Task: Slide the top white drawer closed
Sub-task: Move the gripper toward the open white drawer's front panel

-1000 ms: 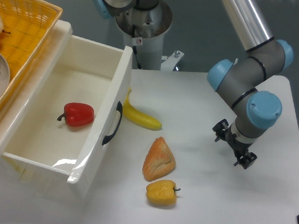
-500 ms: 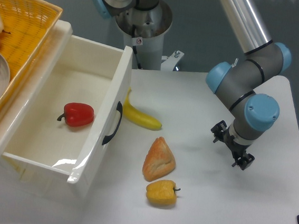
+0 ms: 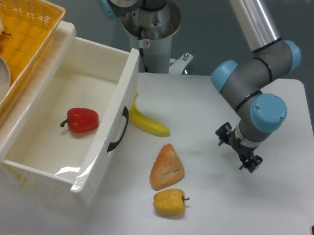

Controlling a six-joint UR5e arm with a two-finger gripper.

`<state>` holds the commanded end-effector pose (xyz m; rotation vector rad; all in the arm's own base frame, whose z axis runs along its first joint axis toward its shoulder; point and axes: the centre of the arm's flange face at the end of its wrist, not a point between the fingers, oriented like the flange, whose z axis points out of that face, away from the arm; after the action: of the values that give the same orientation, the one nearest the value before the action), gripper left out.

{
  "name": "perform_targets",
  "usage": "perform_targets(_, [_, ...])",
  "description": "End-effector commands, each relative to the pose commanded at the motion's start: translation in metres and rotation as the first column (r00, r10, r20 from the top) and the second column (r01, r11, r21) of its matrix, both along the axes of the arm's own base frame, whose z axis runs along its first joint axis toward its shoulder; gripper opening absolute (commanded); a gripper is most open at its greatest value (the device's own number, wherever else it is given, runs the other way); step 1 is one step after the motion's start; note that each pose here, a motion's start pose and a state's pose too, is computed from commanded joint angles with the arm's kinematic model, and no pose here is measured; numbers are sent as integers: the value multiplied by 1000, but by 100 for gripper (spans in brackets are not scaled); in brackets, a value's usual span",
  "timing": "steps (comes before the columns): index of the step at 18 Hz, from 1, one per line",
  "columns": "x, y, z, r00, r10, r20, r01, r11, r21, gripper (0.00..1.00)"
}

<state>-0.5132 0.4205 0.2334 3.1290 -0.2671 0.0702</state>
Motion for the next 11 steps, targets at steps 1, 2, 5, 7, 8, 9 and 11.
perform_targets(1, [4, 4, 0, 1000, 20, 2, -20, 1000, -1, 100])
perform_targets(2, [8, 7, -1, 1000, 21, 8, -21, 1000, 3, 100])
perform_targets(5, [12, 10, 3, 996, 86, 38, -88, 995, 46, 87])
perform_targets(7, [15, 14, 8, 985, 161, 66, -167, 982, 85, 56])
perform_targets(8, [17, 16, 10, 981, 179, 74, -186, 978, 93, 38])
perform_targets(9, [19, 18, 11, 980, 182, 75, -189, 977, 95, 31])
perform_targets(11, [26, 25, 15, 981, 182, 71, -188, 977, 97, 25])
